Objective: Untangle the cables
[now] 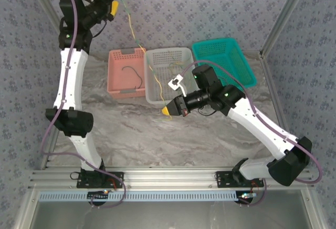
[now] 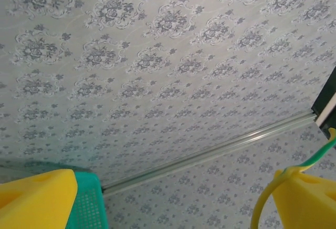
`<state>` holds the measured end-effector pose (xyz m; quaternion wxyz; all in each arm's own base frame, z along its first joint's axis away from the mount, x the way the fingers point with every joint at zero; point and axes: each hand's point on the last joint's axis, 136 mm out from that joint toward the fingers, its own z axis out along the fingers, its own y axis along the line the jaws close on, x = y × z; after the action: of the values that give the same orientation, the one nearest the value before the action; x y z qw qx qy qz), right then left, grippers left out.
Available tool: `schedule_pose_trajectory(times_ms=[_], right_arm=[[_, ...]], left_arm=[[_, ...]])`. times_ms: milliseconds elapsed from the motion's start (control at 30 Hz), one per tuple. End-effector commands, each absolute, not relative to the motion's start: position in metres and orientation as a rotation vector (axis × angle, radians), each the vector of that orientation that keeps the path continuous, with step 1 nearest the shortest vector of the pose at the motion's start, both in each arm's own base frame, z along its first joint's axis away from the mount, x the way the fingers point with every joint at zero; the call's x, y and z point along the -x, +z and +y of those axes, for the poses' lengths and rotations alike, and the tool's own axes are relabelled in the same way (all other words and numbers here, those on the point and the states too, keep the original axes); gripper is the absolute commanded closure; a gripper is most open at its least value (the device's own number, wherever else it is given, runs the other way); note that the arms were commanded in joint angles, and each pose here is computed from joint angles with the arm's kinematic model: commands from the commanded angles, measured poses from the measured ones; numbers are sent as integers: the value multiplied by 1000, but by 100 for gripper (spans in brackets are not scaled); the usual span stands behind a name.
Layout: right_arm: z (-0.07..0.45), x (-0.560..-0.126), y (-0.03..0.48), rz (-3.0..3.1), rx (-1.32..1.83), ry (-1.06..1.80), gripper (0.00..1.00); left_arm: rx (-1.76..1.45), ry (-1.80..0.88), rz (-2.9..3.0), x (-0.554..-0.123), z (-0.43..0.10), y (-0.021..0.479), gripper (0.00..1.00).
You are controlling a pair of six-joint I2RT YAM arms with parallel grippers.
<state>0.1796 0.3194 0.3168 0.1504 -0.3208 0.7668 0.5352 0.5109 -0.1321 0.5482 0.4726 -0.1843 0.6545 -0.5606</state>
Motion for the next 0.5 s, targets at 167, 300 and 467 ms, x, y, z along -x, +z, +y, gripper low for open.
schedule_pose_trajectory(times_ms=[167, 300, 467], right_arm=[[298, -194, 348, 2151, 766, 1561, 100], [299, -199, 336, 2242, 781, 1466, 100], [295, -211, 336, 2238, 726, 1410, 100]], left_arm=[[314, -1362, 1891, -486, -155, 516, 26], [167, -1502, 1991, -455, -201, 509, 27], [273, -1262, 2140, -430, -184, 478, 23]])
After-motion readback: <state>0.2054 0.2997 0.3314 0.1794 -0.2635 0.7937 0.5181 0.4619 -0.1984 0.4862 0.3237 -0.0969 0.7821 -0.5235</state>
